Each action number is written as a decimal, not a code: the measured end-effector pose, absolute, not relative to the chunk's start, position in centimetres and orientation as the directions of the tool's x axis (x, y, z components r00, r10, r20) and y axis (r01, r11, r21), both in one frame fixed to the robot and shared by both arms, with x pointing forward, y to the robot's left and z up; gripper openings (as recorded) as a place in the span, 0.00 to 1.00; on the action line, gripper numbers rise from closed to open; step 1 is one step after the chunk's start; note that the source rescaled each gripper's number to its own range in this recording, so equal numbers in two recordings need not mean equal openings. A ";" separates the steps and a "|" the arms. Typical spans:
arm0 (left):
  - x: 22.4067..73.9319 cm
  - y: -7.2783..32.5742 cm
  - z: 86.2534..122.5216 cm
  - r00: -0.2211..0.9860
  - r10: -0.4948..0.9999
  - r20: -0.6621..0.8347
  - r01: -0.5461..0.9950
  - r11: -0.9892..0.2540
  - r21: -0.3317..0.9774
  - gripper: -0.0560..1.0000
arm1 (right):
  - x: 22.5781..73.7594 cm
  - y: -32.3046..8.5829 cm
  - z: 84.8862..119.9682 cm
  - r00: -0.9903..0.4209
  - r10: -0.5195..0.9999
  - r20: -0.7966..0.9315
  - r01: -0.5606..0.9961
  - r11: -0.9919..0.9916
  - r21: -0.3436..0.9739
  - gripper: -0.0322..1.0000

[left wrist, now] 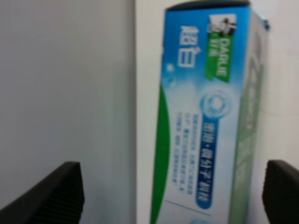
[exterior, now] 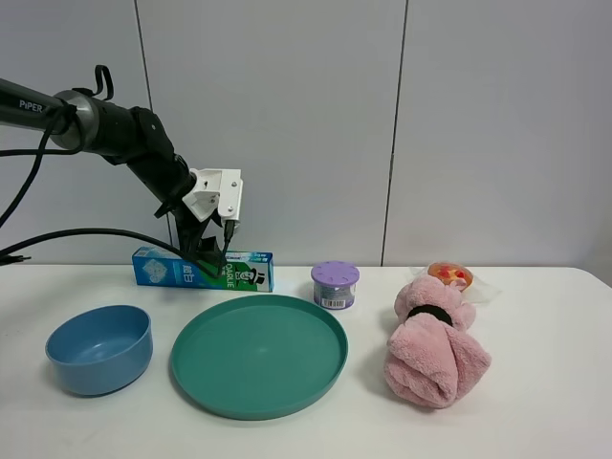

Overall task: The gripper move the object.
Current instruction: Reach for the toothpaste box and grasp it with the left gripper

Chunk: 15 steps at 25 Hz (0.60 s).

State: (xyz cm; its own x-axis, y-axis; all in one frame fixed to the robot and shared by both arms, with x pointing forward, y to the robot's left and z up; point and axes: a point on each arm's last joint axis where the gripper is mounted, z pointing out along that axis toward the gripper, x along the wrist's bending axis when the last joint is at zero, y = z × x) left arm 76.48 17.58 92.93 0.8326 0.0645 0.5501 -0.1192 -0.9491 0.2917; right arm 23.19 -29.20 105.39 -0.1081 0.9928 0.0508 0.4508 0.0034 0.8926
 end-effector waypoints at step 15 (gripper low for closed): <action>76.9 18.0 89.6 0.845 0.021 0.534 -0.140 -0.956 0.259 0.88 | 23.2 -29.2 105.4 -0.108 0.993 0.051 0.451 0.003 0.893 1.00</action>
State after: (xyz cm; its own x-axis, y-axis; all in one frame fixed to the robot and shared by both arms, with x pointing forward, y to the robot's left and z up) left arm 76.88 18.04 89.56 0.8453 0.0212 0.5338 -0.1397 -0.9557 0.2592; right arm 23.19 -29.20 105.39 -0.1081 0.9928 0.0508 0.4508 0.0034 0.8926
